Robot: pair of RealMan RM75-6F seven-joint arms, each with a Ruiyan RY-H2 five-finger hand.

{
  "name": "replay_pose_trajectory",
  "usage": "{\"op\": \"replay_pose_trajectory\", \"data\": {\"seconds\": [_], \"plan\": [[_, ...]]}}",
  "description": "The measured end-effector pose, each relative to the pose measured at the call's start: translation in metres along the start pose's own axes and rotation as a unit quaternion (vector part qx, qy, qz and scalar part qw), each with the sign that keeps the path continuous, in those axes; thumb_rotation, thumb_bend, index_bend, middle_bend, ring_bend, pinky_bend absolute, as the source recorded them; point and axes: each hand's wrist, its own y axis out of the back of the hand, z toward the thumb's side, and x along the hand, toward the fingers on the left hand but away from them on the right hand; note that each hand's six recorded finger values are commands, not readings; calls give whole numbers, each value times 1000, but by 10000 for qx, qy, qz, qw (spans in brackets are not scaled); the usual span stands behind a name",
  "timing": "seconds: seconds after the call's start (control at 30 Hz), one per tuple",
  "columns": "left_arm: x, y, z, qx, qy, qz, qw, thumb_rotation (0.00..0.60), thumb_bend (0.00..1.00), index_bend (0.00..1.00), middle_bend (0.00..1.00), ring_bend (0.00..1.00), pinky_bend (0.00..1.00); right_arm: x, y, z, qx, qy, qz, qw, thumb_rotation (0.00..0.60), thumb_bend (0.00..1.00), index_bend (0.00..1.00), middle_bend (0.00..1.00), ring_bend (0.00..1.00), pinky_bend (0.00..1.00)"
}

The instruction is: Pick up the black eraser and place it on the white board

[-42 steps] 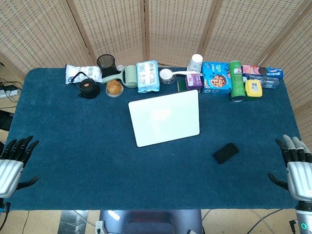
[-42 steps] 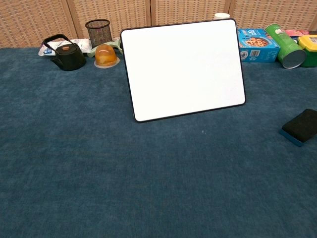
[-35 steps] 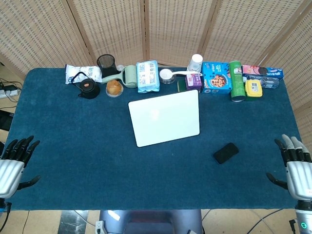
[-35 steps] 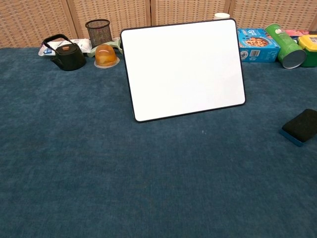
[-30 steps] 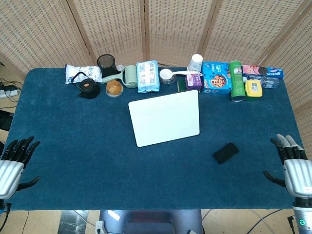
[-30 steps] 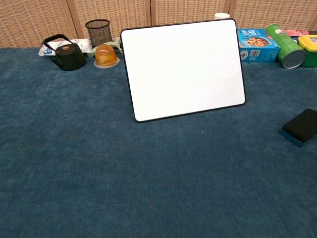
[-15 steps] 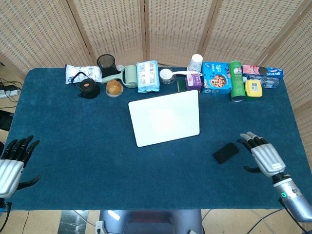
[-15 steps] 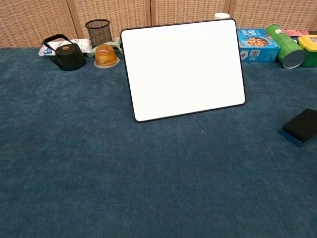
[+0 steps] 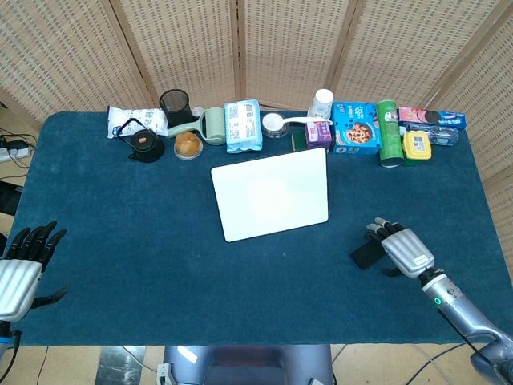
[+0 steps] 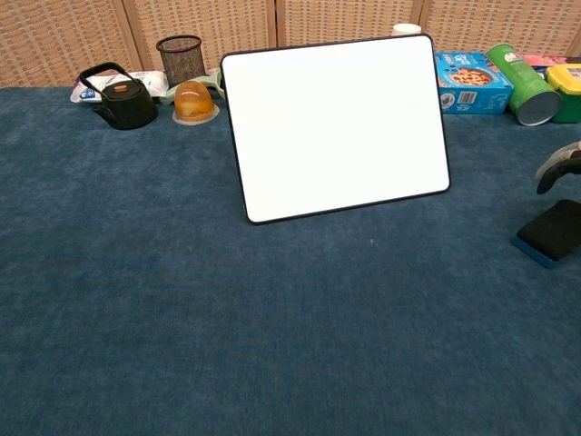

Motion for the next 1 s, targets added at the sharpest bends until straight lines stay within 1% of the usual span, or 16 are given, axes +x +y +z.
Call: {"op": "replay_pose_trajectory", "data": {"seconds": [0.2,0.3,0.43,0.53,0.7,0.77,0.9,1.0], "plan": [[0,0,0,-11,13,1,10000,600,154,0,0,0,5,-9,-5,6,130,76,87,9998,600,0,268,236,160,313],[0,0,0,-34,17,0,10000,600,154,0,0,0,5,-12,-6,8,142,80,89,9998,600,1,298,268,182,333],[-1,2,-1,-76,13,16,10000,600,155,0,0,0,4,-19,-7,11,83,34,53,9999,600,15,343,348,243,370],[-1,2,-1,-81,-7,-5,10000,600,155,0,0,0,4,-23,-9,12,124,51,89,9999,600,41,367,364,258,397],[-2,2,-2,-105,-22,-15,9999,600,154,0,0,0,4,-30,-11,15,90,69,155,9998,600,120,403,394,311,438],[-2,3,-2,-119,-23,-12,9999,600,155,0,0,0,5,-32,-10,16,73,77,124,9999,600,140,427,429,351,468],[-2,4,-3,-132,-24,-5,9999,600,154,0,0,0,4,-33,-7,19,88,111,-31,9999,600,150,493,496,423,525],[-2,4,-3,-139,-34,-6,9999,600,155,0,0,0,4,-34,-6,19,83,123,-135,9998,600,149,509,509,440,545]]}}
